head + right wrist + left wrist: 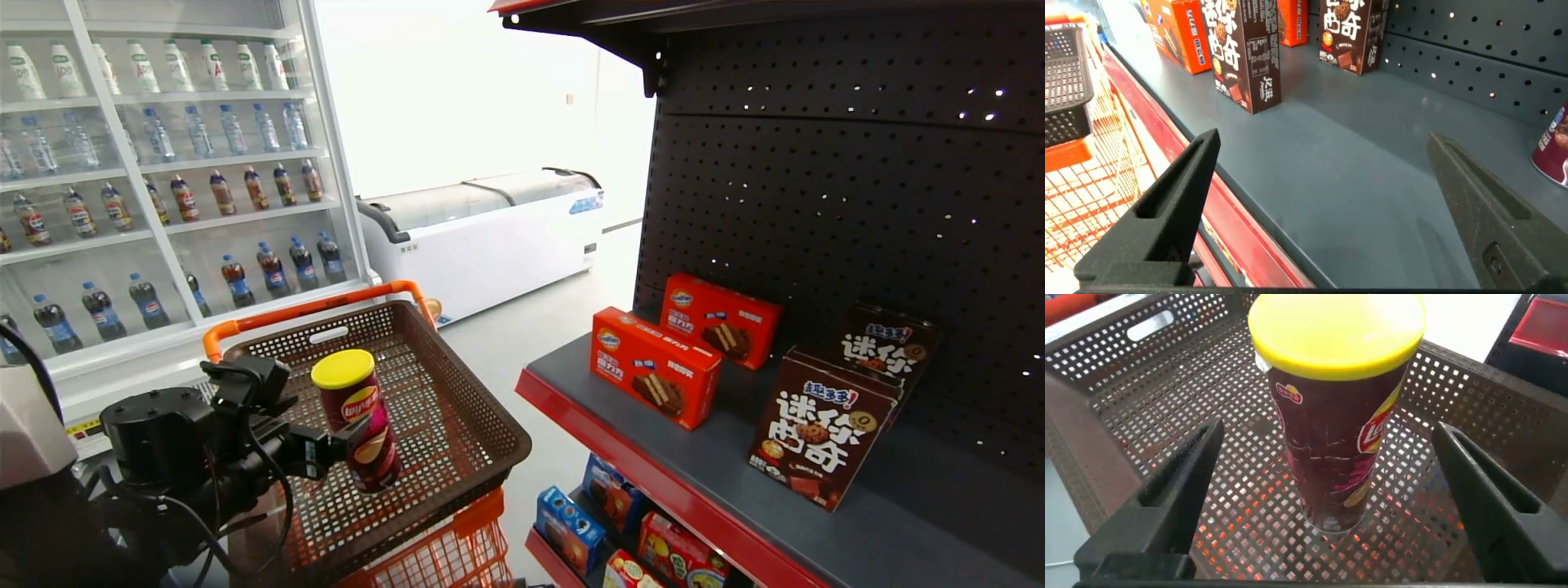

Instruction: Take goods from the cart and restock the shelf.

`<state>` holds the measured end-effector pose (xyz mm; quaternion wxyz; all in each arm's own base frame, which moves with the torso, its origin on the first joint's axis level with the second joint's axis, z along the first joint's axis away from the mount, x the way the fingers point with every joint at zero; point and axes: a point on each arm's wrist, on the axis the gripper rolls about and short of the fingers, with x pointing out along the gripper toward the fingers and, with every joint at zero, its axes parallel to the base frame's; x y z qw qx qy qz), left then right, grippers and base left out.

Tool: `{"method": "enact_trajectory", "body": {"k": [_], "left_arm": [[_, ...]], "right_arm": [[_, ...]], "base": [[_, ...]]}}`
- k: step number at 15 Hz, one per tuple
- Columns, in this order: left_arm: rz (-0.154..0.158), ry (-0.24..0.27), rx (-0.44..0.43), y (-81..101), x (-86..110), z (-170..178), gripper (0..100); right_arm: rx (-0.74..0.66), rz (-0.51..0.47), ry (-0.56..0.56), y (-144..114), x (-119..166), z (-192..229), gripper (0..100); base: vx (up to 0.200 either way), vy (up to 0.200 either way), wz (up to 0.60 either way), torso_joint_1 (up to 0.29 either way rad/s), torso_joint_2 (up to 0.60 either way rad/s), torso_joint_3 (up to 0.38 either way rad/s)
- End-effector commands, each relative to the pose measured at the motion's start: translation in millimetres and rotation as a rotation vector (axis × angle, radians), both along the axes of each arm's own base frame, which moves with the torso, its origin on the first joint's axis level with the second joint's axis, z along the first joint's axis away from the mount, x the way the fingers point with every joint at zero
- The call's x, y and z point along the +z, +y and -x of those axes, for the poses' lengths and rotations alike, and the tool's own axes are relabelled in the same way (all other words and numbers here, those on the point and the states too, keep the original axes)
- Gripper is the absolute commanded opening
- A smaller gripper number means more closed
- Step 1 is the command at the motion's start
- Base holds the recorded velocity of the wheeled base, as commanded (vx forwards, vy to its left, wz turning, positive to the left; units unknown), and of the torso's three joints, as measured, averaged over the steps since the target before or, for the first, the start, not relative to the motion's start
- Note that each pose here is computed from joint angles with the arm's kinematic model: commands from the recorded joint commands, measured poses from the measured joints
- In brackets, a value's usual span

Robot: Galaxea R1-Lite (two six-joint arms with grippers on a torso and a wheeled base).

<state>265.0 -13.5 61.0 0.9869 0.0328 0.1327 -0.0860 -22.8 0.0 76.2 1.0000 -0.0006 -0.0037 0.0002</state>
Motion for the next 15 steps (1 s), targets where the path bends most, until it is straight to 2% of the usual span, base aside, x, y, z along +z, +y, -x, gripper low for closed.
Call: {"method": "enact_trajectory", "body": {"k": [1, 5, 7, 9, 13, 14, 15], "left_arm": [[-0.004, 0.056, 0.003, 0.8, -22.0, -5.1, 100], [-0.020, 0.051, 0.000, 0.9, -32.8, -12.4, 100], [-0.052, 0.042, -0.009, 0.7, -36.1, -18.4, 100], [-0.067, 0.033, -0.007, 0.7, -36.6, -23.6, 100], [-0.069, 0.017, 0.003, 0.0, -38.1, -38.1, 100], [-0.063, 0.000, 0.003, -0.7, -35.6, -43.5, 0], [-0.065, -0.006, 0.005, -1.2, -34.1, -46.4, 0]], "right_arm": [[0.001, 0.000, 0.000, 0.0, 0.0, 0.0, 100], [0.000, 0.000, 0.000, 0.0, 0.0, 0.0, 100], [0.001, 0.000, 0.000, 0.0, 0.0, 0.0, 100], [0.001, 0.000, 0.000, 0.0, 0.0, 0.0, 100], [0.001, 0.000, 0.000, 0.0, 0.0, 0.0, 100], [0.000, 0.000, 0.000, 0.0, 0.0, 0.0, 100], [0.000, 0.000, 0.000, 0.0, 0.0, 0.0, 100]], "base": [[0.000, 0.000, 0.00, 0.000, 0.00, 0.000], [0.000, 0.000, 0.00, 0.000, 0.00, 0.000], [0.000, 0.000, 0.00, 0.000, 0.00, 0.000], [0.000, 0.000, 0.00, 0.000, 0.00, 0.000], [0.000, 0.000, 0.00, 0.000, 0.00, 0.000], [0.000, 0.000, 0.00, 0.000, 0.00, 0.000], [0.000, 0.000, 0.00, 0.000, 0.00, 0.000]]}}
